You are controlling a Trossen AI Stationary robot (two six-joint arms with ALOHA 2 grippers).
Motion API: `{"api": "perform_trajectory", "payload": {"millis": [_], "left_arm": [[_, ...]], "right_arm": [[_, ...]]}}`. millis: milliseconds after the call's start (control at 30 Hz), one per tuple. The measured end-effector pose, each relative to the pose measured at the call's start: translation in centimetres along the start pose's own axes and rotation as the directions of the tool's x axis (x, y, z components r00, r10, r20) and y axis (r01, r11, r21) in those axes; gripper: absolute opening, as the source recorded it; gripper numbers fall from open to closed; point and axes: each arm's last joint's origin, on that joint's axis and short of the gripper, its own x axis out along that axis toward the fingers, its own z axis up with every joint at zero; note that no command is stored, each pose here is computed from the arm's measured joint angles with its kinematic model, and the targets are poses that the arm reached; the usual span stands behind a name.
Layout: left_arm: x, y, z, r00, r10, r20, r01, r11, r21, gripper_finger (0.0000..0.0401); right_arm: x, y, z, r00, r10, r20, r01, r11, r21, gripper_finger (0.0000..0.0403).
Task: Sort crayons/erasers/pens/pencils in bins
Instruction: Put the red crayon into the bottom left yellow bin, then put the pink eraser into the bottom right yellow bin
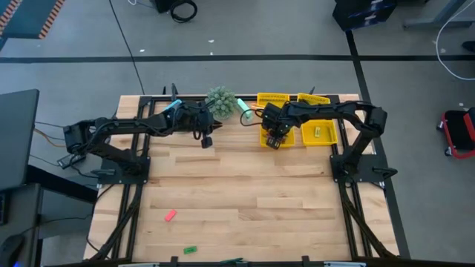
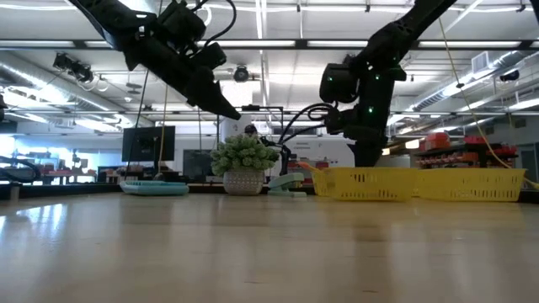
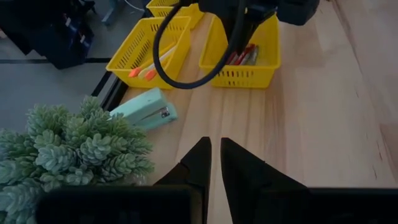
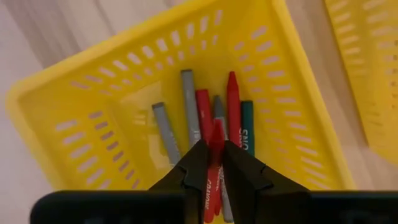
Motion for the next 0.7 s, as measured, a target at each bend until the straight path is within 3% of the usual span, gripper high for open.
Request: {"api": "perform_trajectory", "payload": {"millis": [433,700], "left_arm": [[0.0,-0.1,-0.3,0.999,-0.010,-0.034,0.010,1.000,-0.002,0.0034],[0.0,-0.2,-0.7,0.997,-0.020,-0.070,0.020,1.000,-0.001,0.0040]], "right_arm": [[-0.3,0.0,0.3,0.999,-0.002,0.041,0.002,1.000,0.005,0.0057],[-4.6,0.4,0.1,0.983,-0.017,0.184,0.006,0.998,0.059,0.0068]]}}
